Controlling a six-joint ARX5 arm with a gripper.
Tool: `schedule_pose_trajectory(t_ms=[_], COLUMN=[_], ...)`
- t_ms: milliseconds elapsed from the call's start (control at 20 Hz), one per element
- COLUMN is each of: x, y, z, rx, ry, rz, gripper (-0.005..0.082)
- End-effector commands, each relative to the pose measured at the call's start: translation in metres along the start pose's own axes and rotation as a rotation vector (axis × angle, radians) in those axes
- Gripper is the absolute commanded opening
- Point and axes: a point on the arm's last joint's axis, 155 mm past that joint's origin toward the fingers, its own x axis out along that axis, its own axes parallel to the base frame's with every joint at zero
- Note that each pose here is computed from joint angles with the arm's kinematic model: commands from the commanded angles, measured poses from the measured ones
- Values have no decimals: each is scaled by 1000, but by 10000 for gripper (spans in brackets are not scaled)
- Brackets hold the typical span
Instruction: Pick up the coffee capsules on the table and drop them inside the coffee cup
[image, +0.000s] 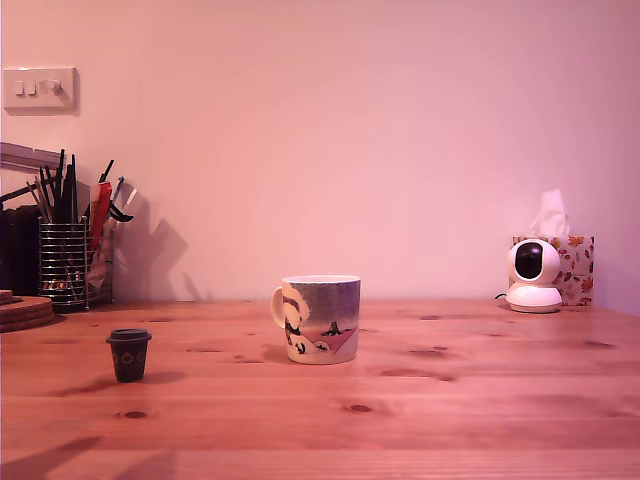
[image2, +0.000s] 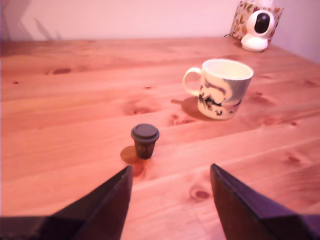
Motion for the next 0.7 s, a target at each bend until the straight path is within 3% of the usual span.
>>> schedule_pose_trajectory(t_ms=[0, 300, 650], x=[4, 12, 22], y=[4, 13, 18], z=[-16, -24, -40], rx=[-2, -5, 57], ry=[34, 72, 140], rz=[10, 53, 55], gripper=[450, 453, 468])
